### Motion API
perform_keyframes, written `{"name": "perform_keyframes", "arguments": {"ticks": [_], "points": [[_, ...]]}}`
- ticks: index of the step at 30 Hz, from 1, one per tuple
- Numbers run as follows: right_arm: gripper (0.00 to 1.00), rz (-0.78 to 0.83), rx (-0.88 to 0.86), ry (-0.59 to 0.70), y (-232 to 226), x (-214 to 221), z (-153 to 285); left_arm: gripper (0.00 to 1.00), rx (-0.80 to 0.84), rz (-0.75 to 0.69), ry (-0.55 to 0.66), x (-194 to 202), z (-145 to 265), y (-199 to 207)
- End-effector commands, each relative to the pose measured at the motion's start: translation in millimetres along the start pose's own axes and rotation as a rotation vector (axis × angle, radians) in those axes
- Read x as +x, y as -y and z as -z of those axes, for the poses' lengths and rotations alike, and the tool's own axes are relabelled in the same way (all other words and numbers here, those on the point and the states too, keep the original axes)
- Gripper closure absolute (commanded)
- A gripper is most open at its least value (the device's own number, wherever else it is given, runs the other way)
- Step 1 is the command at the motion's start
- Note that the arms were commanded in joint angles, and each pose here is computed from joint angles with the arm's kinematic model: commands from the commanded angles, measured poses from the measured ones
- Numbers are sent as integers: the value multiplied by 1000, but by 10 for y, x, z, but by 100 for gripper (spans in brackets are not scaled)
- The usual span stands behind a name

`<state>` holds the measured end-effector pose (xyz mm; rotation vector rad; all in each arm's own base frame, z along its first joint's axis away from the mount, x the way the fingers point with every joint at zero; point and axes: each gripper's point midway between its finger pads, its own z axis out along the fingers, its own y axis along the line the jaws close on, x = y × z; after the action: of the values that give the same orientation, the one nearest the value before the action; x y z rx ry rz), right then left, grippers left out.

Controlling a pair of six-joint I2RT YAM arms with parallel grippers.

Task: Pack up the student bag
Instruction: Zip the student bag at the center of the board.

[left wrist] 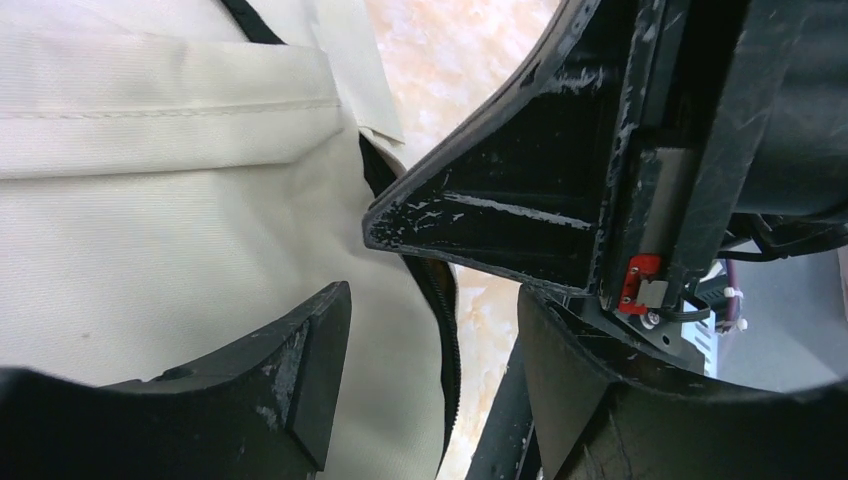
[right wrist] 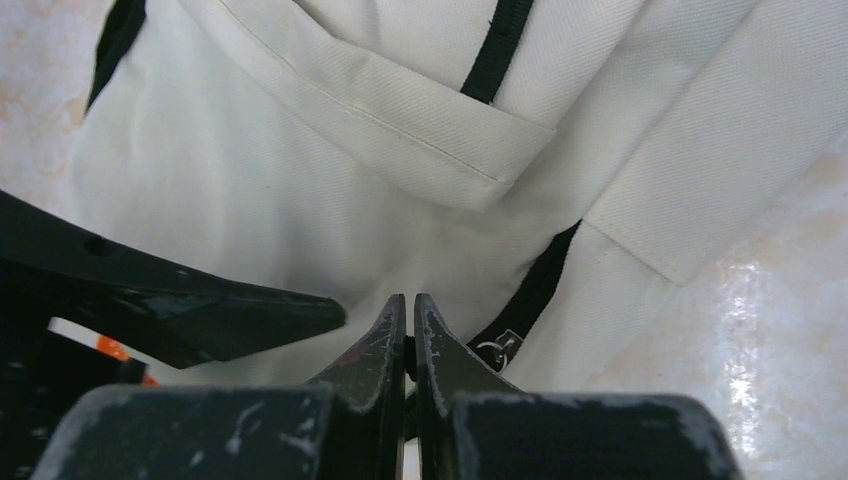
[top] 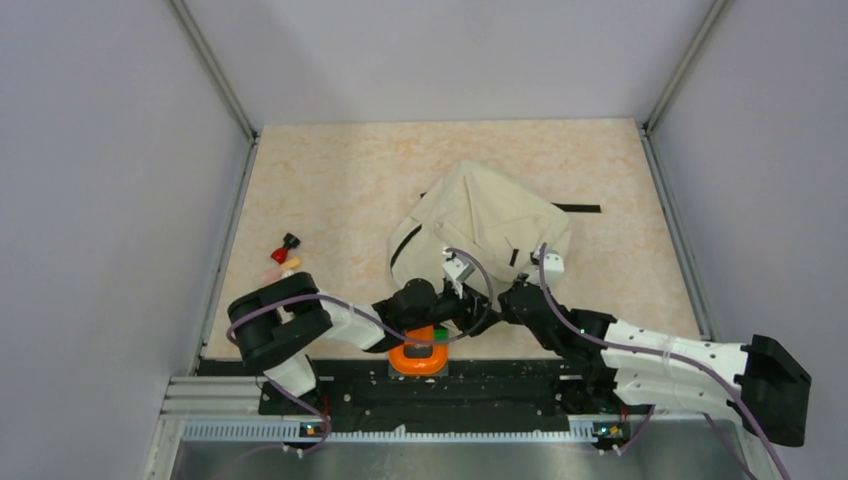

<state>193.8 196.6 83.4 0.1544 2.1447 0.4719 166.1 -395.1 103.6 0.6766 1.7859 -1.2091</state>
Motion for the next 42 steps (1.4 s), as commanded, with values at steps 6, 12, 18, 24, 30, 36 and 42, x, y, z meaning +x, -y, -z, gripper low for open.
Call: {"name": "perform_keyframes", "arguments": {"ticks": [6, 12, 18, 24, 30, 36, 42], "points": [[100, -136, -103, 93, -359, -431, 168, 32, 63, 26, 156, -315, 41, 262], [95, -92, -180, 94, -493, -474, 217, 32, 4, 45, 167, -292, 269, 176], [52, 26, -139, 105, -609, -586, 127, 30, -89, 50, 162, -335, 421, 56], [35, 131, 34, 126, -397, -892, -4, 29, -154, 33, 68, -312, 360, 6], [28, 81, 108, 129, 54, -1137, -75, 34, -132, 8, -51, -203, 126, 64], [26, 19, 204, 160, 564, -1297, -39, 39, -133, 17, -102, -132, -50, 53], [24, -26, 222, 148, 764, -1276, -29, 46, -210, 70, -129, -51, -187, -85]]}}
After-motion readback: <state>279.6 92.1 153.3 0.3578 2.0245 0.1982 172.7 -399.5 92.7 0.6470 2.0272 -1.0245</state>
